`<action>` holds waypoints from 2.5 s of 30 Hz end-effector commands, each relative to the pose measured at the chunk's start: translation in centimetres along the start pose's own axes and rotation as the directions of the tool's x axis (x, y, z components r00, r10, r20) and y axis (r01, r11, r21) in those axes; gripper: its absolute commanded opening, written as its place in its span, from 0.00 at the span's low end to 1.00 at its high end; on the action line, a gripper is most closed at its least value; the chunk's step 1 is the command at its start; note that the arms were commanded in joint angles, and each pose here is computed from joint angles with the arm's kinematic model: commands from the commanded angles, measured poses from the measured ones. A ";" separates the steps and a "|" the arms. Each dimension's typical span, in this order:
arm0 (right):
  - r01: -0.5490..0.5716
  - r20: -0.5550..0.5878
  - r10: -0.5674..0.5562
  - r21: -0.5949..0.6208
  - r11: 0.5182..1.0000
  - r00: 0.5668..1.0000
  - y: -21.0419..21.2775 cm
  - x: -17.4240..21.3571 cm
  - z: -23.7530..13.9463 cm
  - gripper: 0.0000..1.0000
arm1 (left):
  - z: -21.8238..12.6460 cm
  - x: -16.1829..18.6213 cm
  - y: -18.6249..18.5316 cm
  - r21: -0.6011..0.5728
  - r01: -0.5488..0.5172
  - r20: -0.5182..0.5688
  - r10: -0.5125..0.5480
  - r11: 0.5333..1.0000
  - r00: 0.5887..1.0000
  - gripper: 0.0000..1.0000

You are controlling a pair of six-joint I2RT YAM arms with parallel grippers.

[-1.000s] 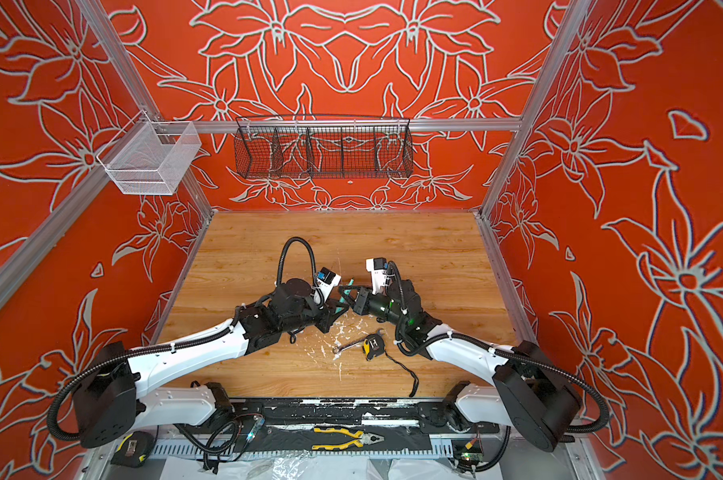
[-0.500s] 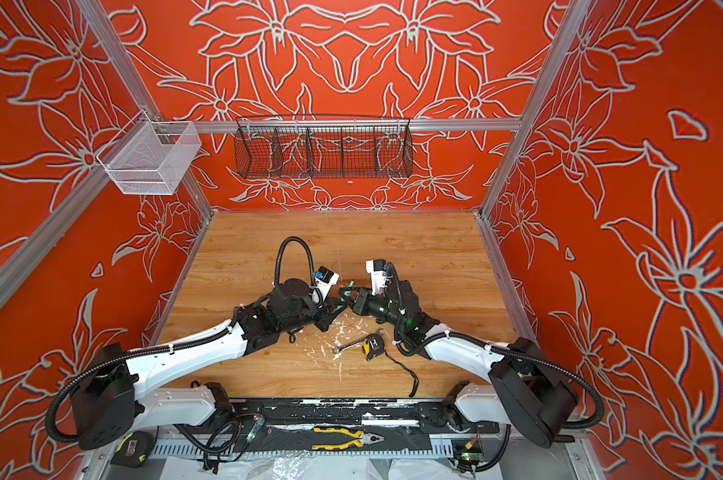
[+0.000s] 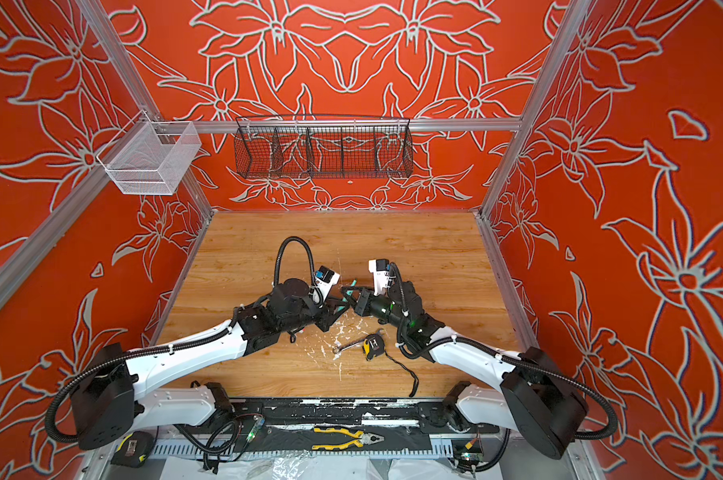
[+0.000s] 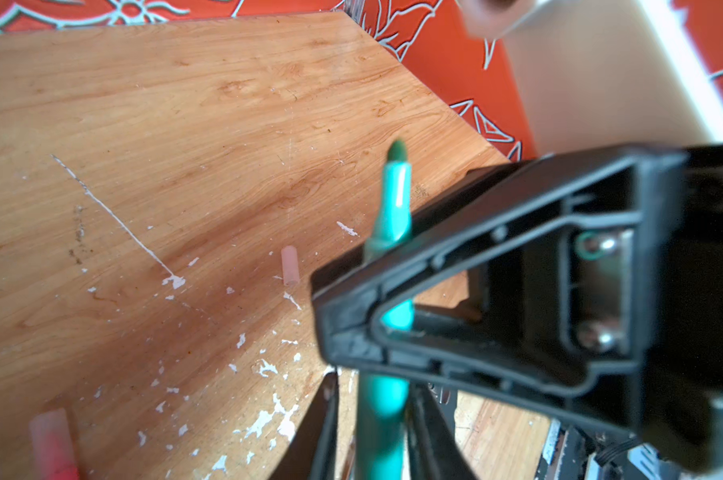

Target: Insert the pens into the pen caps

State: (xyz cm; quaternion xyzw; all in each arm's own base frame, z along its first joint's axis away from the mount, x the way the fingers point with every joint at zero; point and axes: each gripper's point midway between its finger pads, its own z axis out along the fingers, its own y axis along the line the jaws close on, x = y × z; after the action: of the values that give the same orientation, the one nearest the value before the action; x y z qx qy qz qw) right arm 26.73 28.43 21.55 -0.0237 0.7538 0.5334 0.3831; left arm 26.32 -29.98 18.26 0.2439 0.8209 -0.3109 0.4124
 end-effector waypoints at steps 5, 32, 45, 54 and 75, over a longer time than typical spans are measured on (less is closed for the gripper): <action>0.022 0.037 -0.021 -0.032 0.999 0.999 1.1 -0.6 -0.8 0.00 | 0.7 -0.2 -0.4 0.029 -0.008 -0.019 0.008 1.000 1.000 0.33; -0.014 -0.010 0.013 -0.053 0.998 1.000 0.9 0.8 0.5 0.00 | 0.3 -1.4 -0.2 0.009 -0.014 0.031 0.014 1.000 0.999 0.03; 0.056 0.030 -0.079 0.464 0.884 0.996 -6.0 -1.7 -2.9 0.58 | -2.1 0.0 11.0 -0.301 0.318 0.105 -0.300 0.899 0.948 0.00; 0.060 -0.043 -0.042 0.747 0.663 0.998 -12.4 -1.8 -4.2 0.60 | -4.4 -0.8 11.4 -0.318 0.318 0.186 -0.270 0.893 0.945 0.00; 0.260 -0.362 0.172 0.864 0.432 0.916 -19.9 3.4 0.4 0.58 | -6.3 -1.8 10.4 -0.281 0.296 0.242 -0.231 0.913 0.942 0.00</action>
State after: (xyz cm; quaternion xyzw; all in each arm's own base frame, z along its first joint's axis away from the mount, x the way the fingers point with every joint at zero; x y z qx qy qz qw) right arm 33.26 21.79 4.26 0.0634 0.9762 0.0438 0.2028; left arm 30.91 -18.20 18.39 0.0200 0.8498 -0.2378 0.4700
